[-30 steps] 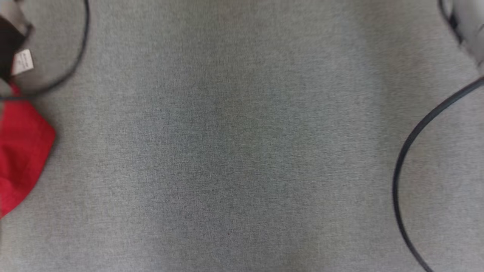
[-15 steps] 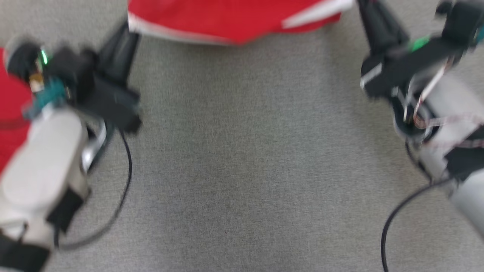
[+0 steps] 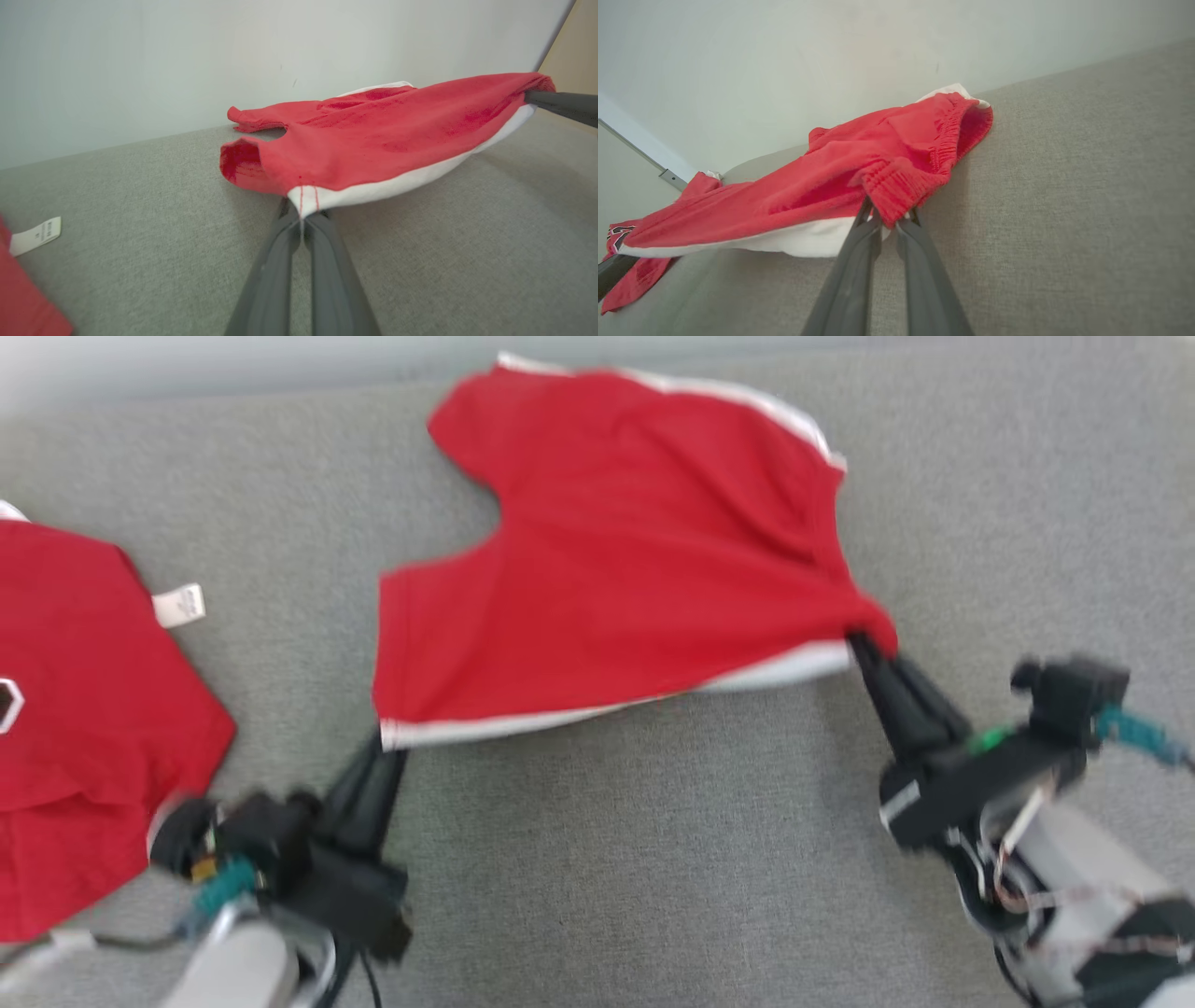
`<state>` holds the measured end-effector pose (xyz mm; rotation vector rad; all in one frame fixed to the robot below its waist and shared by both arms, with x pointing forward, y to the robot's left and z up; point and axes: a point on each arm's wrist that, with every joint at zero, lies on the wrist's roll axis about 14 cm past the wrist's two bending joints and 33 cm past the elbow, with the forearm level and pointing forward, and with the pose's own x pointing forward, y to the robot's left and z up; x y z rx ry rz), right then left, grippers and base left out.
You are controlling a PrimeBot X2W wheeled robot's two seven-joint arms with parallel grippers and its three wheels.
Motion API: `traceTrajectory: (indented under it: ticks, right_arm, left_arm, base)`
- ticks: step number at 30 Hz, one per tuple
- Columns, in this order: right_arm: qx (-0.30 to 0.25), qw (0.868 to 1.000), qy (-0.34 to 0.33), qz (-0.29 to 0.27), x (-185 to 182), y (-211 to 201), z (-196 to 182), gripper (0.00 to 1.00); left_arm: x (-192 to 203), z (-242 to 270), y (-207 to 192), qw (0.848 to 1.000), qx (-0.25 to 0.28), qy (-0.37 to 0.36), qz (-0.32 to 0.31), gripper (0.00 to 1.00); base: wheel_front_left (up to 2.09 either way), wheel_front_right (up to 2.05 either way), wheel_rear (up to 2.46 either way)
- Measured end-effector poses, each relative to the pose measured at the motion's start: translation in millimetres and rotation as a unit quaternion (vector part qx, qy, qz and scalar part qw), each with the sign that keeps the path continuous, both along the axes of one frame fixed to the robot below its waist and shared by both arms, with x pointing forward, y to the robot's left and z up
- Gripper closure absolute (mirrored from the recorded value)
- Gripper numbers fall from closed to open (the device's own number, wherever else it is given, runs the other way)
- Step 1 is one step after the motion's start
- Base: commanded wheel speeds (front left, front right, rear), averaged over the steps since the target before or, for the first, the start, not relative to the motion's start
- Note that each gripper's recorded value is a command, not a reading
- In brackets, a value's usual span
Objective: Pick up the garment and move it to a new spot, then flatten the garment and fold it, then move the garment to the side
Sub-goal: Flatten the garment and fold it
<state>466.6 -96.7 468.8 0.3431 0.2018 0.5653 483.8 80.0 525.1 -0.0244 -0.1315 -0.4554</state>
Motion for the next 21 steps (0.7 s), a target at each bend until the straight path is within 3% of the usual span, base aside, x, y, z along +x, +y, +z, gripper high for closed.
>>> traceTrajectory:
  ticks: [9,21]
  right_arm:
    - [0.009,0.999,0.033,0.007,-69,-2,-11,1.0]
    - [0.018,0.997,0.075,-0.005,-133,-17,-17,1.0]
  left_arm:
    - [-55,-16,18,0.998,-0.024,0.042,0.045,1.0]
    - [-112,-36,24,0.992,-0.044,0.082,0.082,1.0]
  base:
    - [0.0,0.0,0.0]
    - [0.0,0.0,0.0]
